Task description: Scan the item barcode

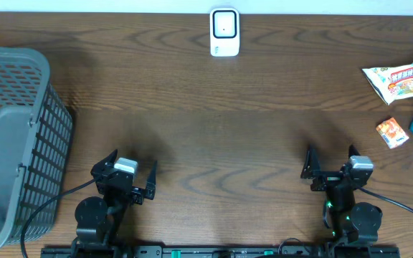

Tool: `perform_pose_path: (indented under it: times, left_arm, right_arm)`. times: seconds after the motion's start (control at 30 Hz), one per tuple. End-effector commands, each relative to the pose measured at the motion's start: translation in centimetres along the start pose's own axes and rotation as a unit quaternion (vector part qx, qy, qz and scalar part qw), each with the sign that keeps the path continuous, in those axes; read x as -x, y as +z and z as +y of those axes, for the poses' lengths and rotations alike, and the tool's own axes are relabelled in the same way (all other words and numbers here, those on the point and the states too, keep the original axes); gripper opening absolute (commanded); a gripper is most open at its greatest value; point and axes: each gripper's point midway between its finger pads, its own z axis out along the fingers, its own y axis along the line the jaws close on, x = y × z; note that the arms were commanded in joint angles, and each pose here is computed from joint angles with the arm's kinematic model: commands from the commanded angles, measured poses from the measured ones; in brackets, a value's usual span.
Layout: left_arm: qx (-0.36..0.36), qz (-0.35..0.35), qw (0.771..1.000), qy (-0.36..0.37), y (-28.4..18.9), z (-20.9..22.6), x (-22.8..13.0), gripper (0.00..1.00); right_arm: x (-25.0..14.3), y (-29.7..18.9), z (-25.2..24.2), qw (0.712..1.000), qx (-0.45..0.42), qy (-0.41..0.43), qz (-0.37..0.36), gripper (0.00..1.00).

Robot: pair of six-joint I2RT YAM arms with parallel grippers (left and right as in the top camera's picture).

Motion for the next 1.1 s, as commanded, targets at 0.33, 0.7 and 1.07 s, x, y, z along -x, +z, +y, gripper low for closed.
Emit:
perform_pose_path:
  times: [0.33, 0.7, 1.07]
  left_arm:
    - [-0.009, 0.016, 1.0, -0.004, 0.18, -0.36, -1.14, 0.98]
    - [-0.009, 0.016, 1.0, -0.004, 0.18, -0.36, -1.14, 0.98]
    - [-0.002, 0.014, 1.0, 0.002, 0.17, -0.12, -1.07, 0.98]
  right_arm:
    - [-0.05, -0.02, 0.0, 0.999, -0.002, -0.034, 0.0, 0.99]
    - [-0.05, -0.02, 0.0, 0.999, -0.002, -0.034, 0.0, 0.99]
    - [-0.05, -0.02, 0.0, 0.999, -0.002, -0.034, 0.0, 0.99]
